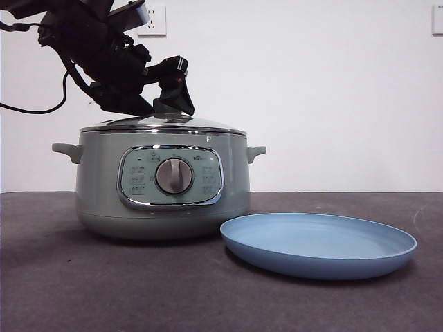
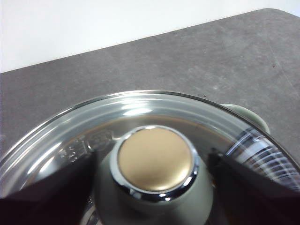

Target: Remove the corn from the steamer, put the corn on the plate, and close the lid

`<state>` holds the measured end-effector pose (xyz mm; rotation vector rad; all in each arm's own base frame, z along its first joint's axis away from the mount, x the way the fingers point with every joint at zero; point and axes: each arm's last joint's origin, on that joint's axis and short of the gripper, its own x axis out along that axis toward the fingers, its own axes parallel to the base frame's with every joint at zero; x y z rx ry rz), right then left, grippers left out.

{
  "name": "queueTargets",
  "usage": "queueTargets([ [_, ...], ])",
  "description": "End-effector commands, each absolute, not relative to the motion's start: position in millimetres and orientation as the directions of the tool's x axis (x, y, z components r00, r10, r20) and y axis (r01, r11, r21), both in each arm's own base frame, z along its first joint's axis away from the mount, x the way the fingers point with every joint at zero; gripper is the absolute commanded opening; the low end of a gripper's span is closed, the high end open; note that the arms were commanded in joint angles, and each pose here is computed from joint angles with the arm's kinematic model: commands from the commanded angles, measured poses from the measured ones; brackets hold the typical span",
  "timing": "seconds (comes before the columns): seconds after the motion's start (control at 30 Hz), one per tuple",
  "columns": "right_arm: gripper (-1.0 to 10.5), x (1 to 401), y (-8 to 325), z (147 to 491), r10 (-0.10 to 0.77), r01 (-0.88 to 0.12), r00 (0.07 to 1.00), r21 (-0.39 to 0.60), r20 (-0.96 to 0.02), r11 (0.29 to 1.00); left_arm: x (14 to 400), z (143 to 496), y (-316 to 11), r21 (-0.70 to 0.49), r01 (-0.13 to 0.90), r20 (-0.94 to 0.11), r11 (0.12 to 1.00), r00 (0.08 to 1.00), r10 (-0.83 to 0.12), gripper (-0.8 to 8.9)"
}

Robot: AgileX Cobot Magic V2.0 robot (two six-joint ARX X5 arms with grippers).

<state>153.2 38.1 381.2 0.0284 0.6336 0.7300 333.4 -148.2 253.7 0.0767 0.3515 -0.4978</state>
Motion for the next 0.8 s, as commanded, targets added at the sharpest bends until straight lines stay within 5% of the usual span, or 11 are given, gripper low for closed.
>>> queueTargets([
  [0.03, 6.3, 153, 38, 382, 0.63, -0.614, 0.571, 0.236, -0.527, 0.754, 334, 252, -150, -0.001, 0.482, -0.351, 0.876, 0.82, -0.452, 1.56],
  [0.2, 6.3, 153, 38, 382, 0.63, -0.614, 0.571, 0.236, -0.527, 0.754, 334, 253, -150, -0.004, 0.481, -0.349, 0.877, 0.821, -0.451, -0.13],
  [0.8, 6.3, 153, 38, 382, 0.629, -0.613, 0.571, 0.236, -0.527, 0.754, 320, 284, -145, -0.011, 0.529, -0.254, 0.849, 0.819, -0.514, -0.09],
])
